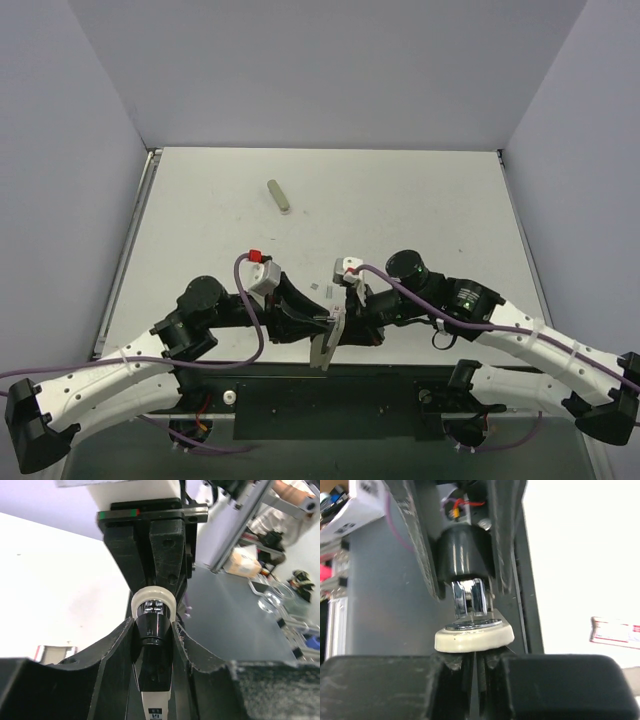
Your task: Unload the staples from the stapler
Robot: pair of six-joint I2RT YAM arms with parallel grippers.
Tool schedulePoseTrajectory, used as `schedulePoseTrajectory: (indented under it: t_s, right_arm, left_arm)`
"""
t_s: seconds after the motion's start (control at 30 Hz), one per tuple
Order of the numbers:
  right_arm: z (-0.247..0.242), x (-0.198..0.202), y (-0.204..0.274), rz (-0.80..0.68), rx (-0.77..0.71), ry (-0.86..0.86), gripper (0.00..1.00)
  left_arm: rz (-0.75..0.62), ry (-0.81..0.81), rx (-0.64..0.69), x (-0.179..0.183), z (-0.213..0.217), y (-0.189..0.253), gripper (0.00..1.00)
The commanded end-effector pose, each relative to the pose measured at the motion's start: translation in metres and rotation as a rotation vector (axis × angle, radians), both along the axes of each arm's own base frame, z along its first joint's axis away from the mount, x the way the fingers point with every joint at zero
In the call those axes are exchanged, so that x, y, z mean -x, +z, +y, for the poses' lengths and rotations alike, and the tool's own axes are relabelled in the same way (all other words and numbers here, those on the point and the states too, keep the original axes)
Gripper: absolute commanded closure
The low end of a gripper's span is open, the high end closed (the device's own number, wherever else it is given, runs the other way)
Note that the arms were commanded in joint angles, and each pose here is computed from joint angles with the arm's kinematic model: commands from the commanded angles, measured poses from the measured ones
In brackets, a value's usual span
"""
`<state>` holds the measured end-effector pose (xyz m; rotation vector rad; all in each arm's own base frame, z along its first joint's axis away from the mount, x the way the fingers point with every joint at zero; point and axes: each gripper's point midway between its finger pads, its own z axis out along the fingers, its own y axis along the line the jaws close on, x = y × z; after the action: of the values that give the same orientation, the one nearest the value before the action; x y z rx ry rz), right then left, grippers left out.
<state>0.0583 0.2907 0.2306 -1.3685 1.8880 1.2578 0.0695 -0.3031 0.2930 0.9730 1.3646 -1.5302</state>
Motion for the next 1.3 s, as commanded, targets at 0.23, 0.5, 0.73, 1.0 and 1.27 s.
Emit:
schedulePoseTrajectory:
  t_s: [0.23, 0.5, 0.73, 1.0, 1.27]
  right_arm:
    - [-0.027, -0.076, 0.037, -0.160, -0.245, -0.480, 1.00]
    - [-0.073, -0.108, 0.008, -0.196, -0.120, -0.796, 1.00]
    - [-0.090, -0.116, -0.005, -0.192, -0.152, -0.919, 1.00]
    - [-0.110, -0.113, -0.010, -0.222, -0.192, -0.977, 1.00]
    - [-0.101, -0.109, -0.019, -0.162, -0.204, -0.956, 1.00]
  left_arm:
    - [-0.087, 0.391, 0.093, -0.061, 0.016, 0.053, 1.00]
    - [-0.123, 0.795, -0.033, -0.140, 0.031, 0.063, 1.00]
    - [-0.108, 0.934, -0.106, -0.207, 0.019, 0.061, 1.00]
    - [-0.017, 1.121, -0.211, -0.306, 0.012, 0.037, 1.00]
    - [0.063, 1.193, -0.352, -0.397, 0.012, -0.003, 1.00]
